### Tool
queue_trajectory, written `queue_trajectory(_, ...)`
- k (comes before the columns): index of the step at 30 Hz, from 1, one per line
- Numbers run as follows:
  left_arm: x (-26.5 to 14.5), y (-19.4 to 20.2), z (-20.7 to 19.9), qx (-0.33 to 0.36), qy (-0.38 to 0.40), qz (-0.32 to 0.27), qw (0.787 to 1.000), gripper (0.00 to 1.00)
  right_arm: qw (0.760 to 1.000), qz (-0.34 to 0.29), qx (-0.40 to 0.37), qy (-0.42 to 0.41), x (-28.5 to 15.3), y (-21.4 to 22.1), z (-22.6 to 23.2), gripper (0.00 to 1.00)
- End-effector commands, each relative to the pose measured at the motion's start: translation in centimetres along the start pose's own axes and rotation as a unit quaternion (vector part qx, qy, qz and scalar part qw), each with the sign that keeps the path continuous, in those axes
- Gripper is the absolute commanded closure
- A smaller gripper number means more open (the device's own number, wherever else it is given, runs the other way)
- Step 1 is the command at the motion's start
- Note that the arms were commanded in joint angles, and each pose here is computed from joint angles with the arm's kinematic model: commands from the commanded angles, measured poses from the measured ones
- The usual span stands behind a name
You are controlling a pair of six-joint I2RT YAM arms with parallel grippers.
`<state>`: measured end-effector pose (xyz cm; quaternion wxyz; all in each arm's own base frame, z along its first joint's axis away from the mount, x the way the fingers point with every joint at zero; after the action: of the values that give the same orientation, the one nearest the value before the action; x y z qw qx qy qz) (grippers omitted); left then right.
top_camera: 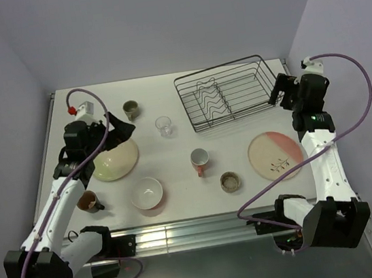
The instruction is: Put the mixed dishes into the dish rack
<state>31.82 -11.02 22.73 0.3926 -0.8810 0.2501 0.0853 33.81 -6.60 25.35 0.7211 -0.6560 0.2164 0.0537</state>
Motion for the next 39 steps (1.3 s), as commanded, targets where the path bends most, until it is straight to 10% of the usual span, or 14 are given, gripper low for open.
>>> queue_trajectory(1,0.8,0.0,-2.4,0.009,0.023,0.008,1.000,0.05,0.999,-0.022,0.007,-0.028,-0.4,-2.3,1.1,0.00)
queue_trajectory(5,1.8,0.9,-2.7,0.001,0.025,0.020,0.999,0.02,0.993,-0.034,-0.054,-0.103,-1.1,-2.9,3.1,0.00)
queue_trajectory(13,2.9,1.8,-2.2,-0.006,0.008,0.029,1.000,0.01,0.902,-0.020,-0.299,-0.312,-4.9,1.8,11.4,0.00)
queue_trajectory(26,11.4,5.0,-1.5,-0.028,-0.116,0.098,0.988,0.26,0.825,0.056,-0.263,-0.496,-6.7,7.1,16.1,0.05)
queue_trajectory(39,17.9,8.0,1.2,0.000,-0.216,0.137,0.967,0.44,0.828,0.058,-0.236,-0.506,-6.1,7.7,16.5,0.08)
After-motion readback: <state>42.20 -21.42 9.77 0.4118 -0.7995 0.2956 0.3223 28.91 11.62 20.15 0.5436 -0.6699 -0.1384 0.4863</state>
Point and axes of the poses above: each gripper's point midway between its finger pads, its own x axis out along the fingers, its own z axis along the line the jaws close on, y = z × x, the point moved 1 cm from there along -x, back along the fingers, and after that the axes turned 7 degrees about -x, right-handed, at the moved point
